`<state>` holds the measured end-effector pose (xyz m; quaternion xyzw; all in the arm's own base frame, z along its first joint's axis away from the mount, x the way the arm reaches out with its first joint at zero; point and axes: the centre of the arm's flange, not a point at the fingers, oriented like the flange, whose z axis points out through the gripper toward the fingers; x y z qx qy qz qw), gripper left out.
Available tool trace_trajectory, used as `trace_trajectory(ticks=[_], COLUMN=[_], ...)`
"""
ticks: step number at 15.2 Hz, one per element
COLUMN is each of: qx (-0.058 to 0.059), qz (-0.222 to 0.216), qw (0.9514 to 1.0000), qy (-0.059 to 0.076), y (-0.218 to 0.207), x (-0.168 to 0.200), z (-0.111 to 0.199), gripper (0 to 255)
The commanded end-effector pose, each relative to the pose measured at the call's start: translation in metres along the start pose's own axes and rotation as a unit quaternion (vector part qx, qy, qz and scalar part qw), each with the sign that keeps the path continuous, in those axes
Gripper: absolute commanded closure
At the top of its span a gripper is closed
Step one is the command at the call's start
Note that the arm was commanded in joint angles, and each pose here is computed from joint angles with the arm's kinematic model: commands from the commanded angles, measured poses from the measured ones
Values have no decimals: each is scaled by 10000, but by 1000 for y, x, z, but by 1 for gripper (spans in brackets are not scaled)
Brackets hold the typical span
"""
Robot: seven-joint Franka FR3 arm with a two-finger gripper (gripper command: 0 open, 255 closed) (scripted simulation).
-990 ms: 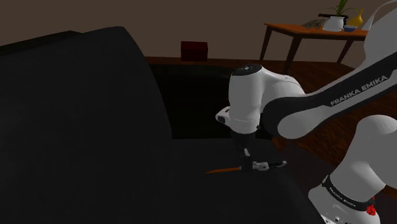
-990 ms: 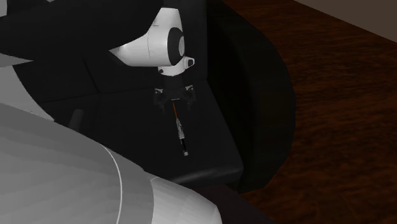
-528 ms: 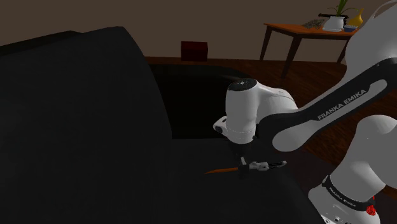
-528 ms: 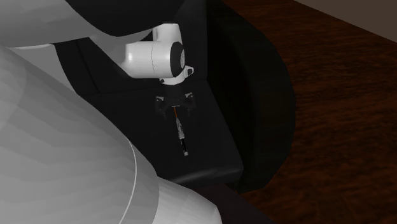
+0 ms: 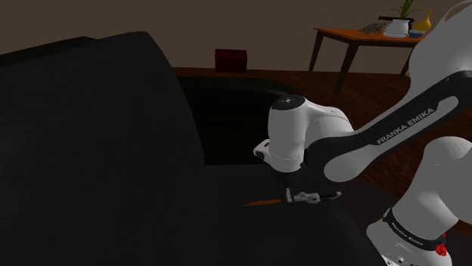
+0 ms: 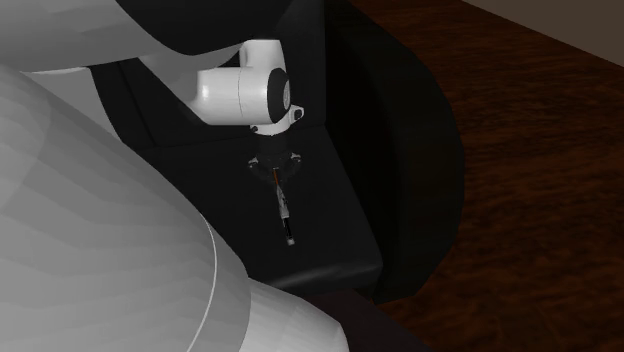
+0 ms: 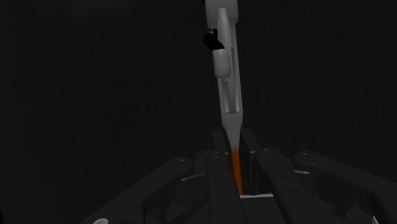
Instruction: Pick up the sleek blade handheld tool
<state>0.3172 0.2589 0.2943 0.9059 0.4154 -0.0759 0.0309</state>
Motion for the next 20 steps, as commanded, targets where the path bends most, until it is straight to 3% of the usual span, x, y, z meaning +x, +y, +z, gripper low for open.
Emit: trace_trajectory(ticks=[1,20], qx=[0,0], qz=[0,0], qw=[10000,10000], qy=[-1,-1], y=[0,0], x=[0,-13], z=[0,-79], gripper=[255,255])
